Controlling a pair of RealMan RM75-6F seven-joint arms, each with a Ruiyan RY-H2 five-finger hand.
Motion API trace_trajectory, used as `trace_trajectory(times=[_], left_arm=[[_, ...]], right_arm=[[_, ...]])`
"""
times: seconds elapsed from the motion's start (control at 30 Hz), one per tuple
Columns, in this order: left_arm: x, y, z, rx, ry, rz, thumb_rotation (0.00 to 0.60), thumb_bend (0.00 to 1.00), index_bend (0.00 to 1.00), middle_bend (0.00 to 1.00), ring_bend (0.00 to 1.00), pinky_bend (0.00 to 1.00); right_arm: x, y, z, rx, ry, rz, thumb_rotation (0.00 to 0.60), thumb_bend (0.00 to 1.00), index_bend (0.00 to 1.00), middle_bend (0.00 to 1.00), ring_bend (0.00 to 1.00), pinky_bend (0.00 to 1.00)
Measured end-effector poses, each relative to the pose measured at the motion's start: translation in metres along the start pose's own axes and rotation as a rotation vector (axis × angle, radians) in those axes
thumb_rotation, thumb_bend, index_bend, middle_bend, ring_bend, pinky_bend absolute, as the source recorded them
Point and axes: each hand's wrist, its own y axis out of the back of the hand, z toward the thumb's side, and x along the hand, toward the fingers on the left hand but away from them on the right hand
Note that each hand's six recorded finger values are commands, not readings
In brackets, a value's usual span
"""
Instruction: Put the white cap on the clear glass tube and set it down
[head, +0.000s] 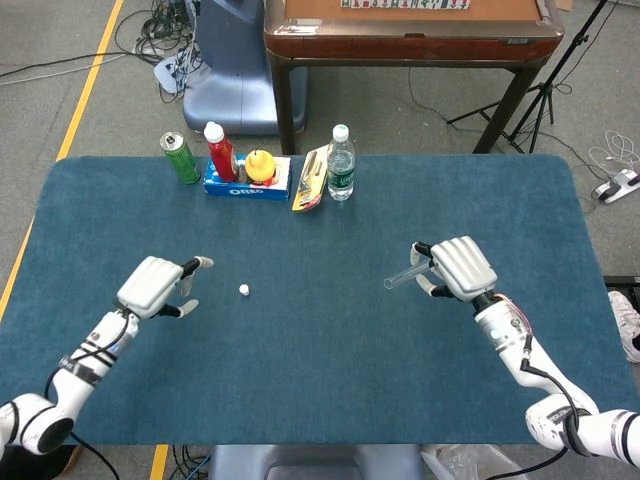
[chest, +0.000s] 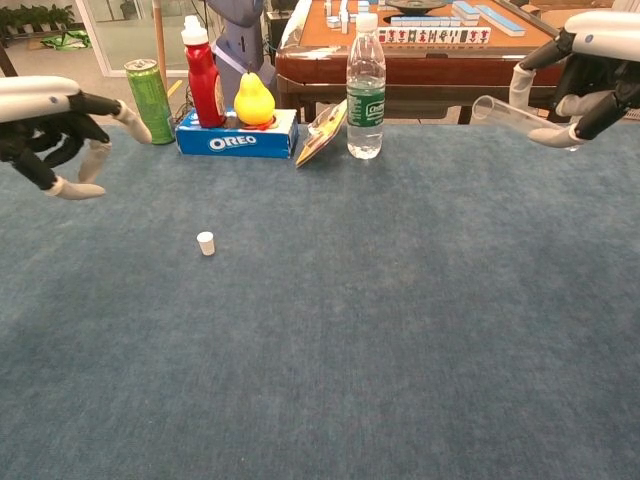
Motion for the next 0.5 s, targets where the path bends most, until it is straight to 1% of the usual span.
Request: trace_trajectory(times=[0.13,0.27,0.4,0.5], left_arm=[[0.026,-0.010,0.008,0.017,-0.006,-0.033,0.600,0.25,0.29,0.86,0.92,1.00],[0.045,-0.020,0.012,0.031,0.005,-0.062,0.600,0.25,0.29,0.89,0.95,1.00],[0.057,-0.029,0.020,0.038,0.004,-0.081,0.600,0.25,0.32,0.93,0.99,1.00],[0.063,-0.038,0.024,0.058,0.002,-0.096,0.600,0.25,0.34,0.95,1.00,1.00]], right_arm=[[0.001,-0.002,-0.002,0.001,-0.007,0.007,0.600,0.57,0.86,1.00,1.00,1.00],[0.002,-0.004,-0.002,0.003,-0.010,0.015,0.600,0.57,0.86,1.00,1.00,1.00],[0.004,-0.006,-0.004,0.004,-0.015,0.022,0.600,0.57,0.86,1.00,1.00,1.00],[0.005,-0.007,-0.005,0.003,-0.019,0.027,0.600,0.57,0.86,1.00,1.00,1.00]])
